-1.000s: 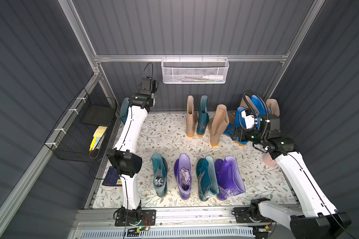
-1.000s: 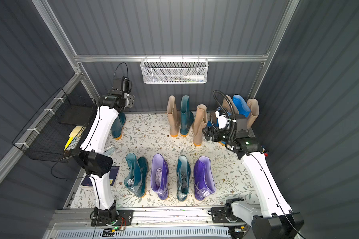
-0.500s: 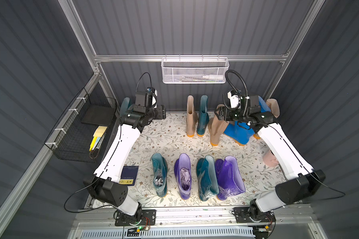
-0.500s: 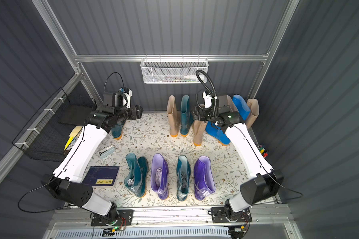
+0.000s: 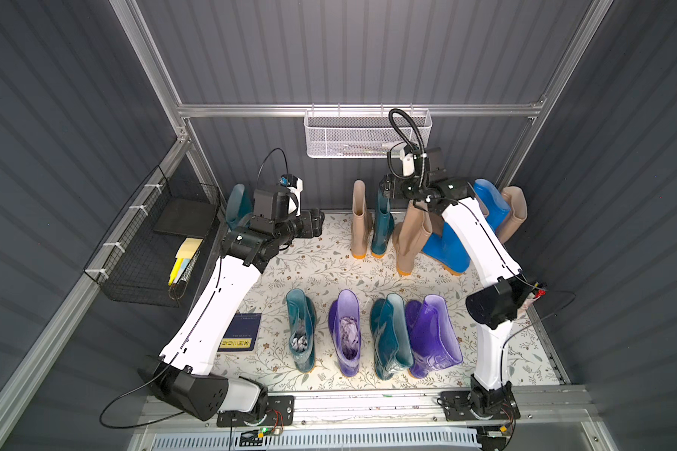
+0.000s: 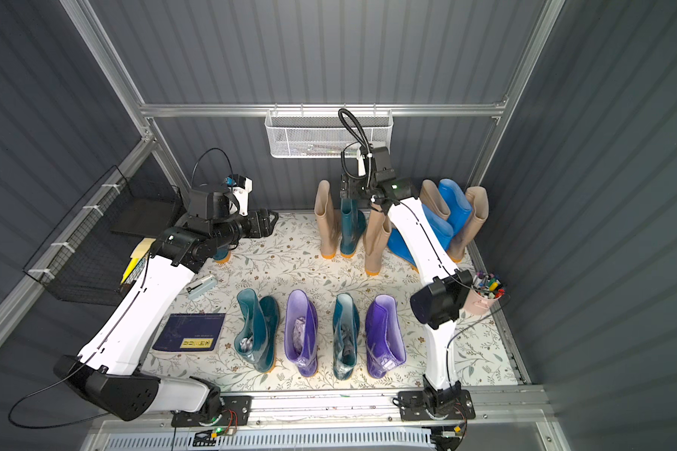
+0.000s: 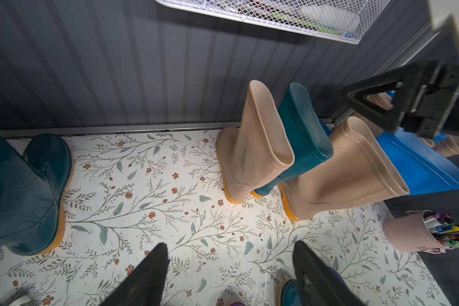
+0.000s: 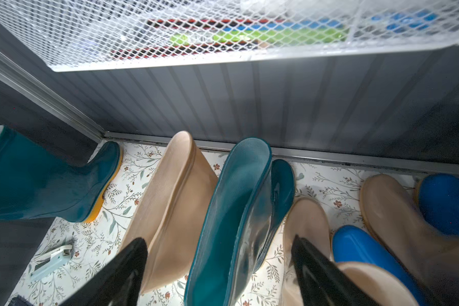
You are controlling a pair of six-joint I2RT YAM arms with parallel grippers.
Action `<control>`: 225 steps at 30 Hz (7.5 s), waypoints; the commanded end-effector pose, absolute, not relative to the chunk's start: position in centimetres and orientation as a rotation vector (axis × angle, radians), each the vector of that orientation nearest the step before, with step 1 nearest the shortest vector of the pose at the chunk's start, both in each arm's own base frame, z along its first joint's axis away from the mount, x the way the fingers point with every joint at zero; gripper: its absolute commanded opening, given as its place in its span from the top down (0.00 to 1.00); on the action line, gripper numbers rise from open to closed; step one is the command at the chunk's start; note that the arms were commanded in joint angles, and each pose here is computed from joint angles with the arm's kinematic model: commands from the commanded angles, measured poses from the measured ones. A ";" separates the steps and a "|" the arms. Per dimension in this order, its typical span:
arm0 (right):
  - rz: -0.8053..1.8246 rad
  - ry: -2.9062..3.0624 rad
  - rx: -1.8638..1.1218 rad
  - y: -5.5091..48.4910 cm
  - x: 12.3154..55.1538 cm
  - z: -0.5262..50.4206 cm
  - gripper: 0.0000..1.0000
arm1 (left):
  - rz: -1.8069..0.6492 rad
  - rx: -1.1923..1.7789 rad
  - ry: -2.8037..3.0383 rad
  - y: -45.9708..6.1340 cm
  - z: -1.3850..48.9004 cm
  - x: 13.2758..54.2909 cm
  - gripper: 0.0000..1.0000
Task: Match and arrange rain boots in pairs
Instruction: Pick up the rain boot at the center of the board, then place the rain boot at the center of the board, then pick up the rain boot at the center of the board, then pair a pair of rain boots at the corner of the board.
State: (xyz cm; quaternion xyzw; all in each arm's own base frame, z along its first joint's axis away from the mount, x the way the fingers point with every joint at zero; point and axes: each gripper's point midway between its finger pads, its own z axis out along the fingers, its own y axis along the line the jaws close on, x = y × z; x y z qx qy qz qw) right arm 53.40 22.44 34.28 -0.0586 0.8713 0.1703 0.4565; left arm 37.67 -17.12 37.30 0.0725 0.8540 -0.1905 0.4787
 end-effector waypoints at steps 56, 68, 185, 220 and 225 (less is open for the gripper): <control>0.506 1.862 -0.344 21.9 45.2 48.4 1.00 | -0.317 0.242 2.080 -14.4 38.3 34.6 0.17; 0.591 1.546 -0.515 25.8 35.8 58.8 1.00 | -0.259 0.186 2.087 -13.4 39.1 34.9 0.16; 0.749 1.911 -0.125 18.5 36.6 35.5 0.32 | -0.041 0.051 2.507 -18.7 27.5 45.5 1.00; 0.775 1.949 -0.107 18.9 37.3 34.8 0.36 | 0.085 0.022 2.252 -5.8 35.2 51.6 1.00; 0.758 1.959 -0.110 18.8 37.3 34.6 0.37 | 0.085 0.011 2.214 -3.7 35.3 53.2 1.00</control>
